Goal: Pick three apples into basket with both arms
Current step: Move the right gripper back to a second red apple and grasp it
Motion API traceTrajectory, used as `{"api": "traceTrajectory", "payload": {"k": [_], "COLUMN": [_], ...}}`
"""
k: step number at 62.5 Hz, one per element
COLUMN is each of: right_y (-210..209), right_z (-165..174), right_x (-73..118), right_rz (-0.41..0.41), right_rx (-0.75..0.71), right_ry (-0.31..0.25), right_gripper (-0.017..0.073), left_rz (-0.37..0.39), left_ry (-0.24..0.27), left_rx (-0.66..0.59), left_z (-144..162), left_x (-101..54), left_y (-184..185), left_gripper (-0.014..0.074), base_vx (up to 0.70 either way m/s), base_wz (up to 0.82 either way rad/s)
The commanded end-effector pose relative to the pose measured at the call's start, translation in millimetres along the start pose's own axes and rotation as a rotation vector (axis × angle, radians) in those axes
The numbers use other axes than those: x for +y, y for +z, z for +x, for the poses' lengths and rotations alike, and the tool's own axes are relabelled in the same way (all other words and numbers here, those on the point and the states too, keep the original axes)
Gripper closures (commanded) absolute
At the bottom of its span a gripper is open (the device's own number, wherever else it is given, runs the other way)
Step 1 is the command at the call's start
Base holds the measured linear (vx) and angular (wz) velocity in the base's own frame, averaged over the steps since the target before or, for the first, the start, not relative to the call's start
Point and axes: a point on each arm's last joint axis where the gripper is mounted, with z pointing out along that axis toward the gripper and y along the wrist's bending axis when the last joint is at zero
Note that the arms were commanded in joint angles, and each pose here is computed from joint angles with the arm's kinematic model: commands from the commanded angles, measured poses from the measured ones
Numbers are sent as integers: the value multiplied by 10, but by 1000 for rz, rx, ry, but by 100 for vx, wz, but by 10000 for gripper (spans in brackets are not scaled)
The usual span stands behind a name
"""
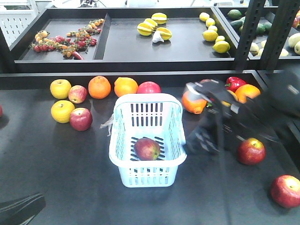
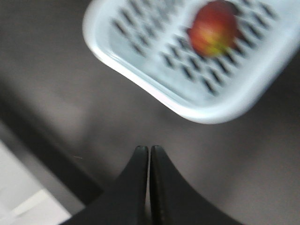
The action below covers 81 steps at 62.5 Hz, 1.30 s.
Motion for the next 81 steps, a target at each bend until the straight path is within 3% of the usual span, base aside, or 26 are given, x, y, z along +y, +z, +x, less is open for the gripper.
{"api": "traceTrajectory", "payload": {"k": [1,13,27,33,40,50,55,59,81], "right_y": [-258,-362,-611,-684,-651,-474,-354,-248,303], "right_z": [144,523,557,431,215,-22,-94,-142,-276], "right_x": [-157,-679,-1207,-1376,-1536,-1823,-1962,-2069,-2555], "right_rz": [148,341,471,480,456,421,409,394,349], "right_rx": [-141,-168,-235,-227,-171,-110,-87,-62,29], "right_ry": [77,228,381,386,323,331,361,376,440], "right_gripper": [564,564,556,521,405,83,-89,-171,-137], "left_rz": [-1,-2,-2,-2,-2,-2,-2,-2,-1], "left_ry": [-18,-18,-18,-18,-18,-18,-18,-18,-18], "left_rx": [-35,-36,-36,-36,-36,-36,-36,-36,-35], "left_z": [-100,-101,-101,-101,-101,-101,-101,-101,-100], "left_x": [-13,-12,-12,-12,-12,-12,-12,-12,-13], "left_y": [-6,-6,-6,-6,-6,-6,-6,-6,-6], "left_gripper": [601,601,601,601,601,601,601,601,601], "base_vx": [0,0,0,0,0,0,0,0,0], "base_wz": [0,0,0,0,0,0,0,0,0]}}
